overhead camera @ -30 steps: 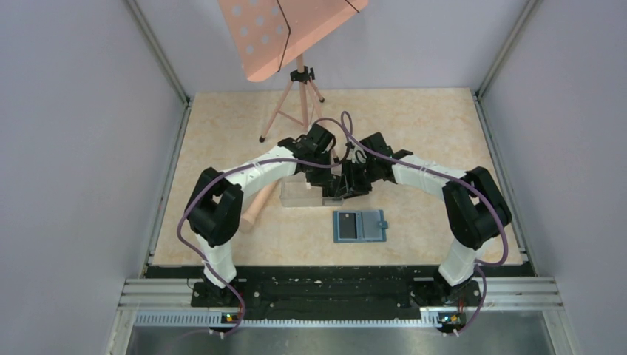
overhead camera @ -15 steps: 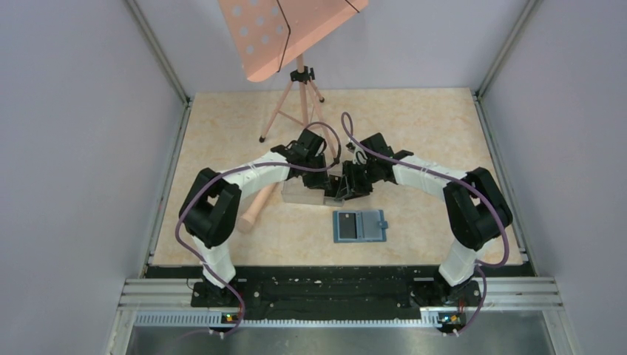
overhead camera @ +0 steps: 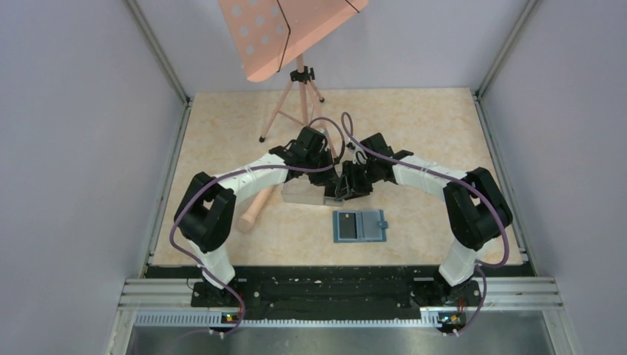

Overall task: Put the credit cards into the card holder
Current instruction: Pick up the credit card from the storage box.

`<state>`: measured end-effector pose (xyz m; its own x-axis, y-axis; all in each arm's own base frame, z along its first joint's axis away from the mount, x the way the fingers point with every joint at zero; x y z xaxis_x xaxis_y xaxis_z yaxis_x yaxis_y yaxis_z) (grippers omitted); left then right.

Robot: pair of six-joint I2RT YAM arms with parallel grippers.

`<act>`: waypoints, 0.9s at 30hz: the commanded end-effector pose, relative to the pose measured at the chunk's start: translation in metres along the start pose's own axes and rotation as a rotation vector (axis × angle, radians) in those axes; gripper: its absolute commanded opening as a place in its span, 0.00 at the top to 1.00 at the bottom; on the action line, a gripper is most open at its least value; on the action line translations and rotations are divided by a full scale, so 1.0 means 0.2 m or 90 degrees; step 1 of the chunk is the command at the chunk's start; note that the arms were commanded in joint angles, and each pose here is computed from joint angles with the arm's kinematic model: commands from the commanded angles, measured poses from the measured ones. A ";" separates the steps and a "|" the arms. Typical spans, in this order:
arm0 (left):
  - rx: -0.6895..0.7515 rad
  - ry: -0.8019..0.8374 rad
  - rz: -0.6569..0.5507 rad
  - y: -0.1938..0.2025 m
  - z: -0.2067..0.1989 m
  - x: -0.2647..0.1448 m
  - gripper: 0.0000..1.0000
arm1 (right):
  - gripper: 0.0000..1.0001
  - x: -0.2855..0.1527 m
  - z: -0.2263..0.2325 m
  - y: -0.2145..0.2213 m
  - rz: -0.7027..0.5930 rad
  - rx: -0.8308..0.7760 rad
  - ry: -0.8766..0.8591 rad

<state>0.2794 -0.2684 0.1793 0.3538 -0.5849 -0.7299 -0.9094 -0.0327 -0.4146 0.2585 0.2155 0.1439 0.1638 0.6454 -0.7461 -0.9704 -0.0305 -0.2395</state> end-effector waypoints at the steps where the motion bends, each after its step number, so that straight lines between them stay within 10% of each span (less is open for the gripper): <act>1: 0.005 -0.004 0.005 0.00 0.00 0.02 0.79 | 0.62 -0.03 0.04 0.01 -0.010 -0.028 -0.015; 21: 0.019 -0.049 -0.034 -0.04 -0.01 -0.06 1.00 | 0.60 -0.13 0.10 -0.02 -0.050 -0.037 -0.034; 27: 0.039 -0.044 -0.114 -0.03 -0.03 -0.26 1.00 | 0.45 -0.27 0.11 -0.04 -0.100 -0.027 -0.053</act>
<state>0.2716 -0.2568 0.1830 0.3848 -0.5021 -0.7745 -0.9019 -0.0261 -0.4312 0.2566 0.2097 0.1721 0.2263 0.6721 -0.7050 -0.9509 -0.0044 -0.3095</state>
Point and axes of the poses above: each gripper's point midway between its finger pads, its own x axis out along the fingers, its own z axis along the line the jaws close on, y = z × x, the point moved 10 cm from there along -x, back along the fingers, and after that the axes turned 7 degrees about x, right-handed, at the moved point
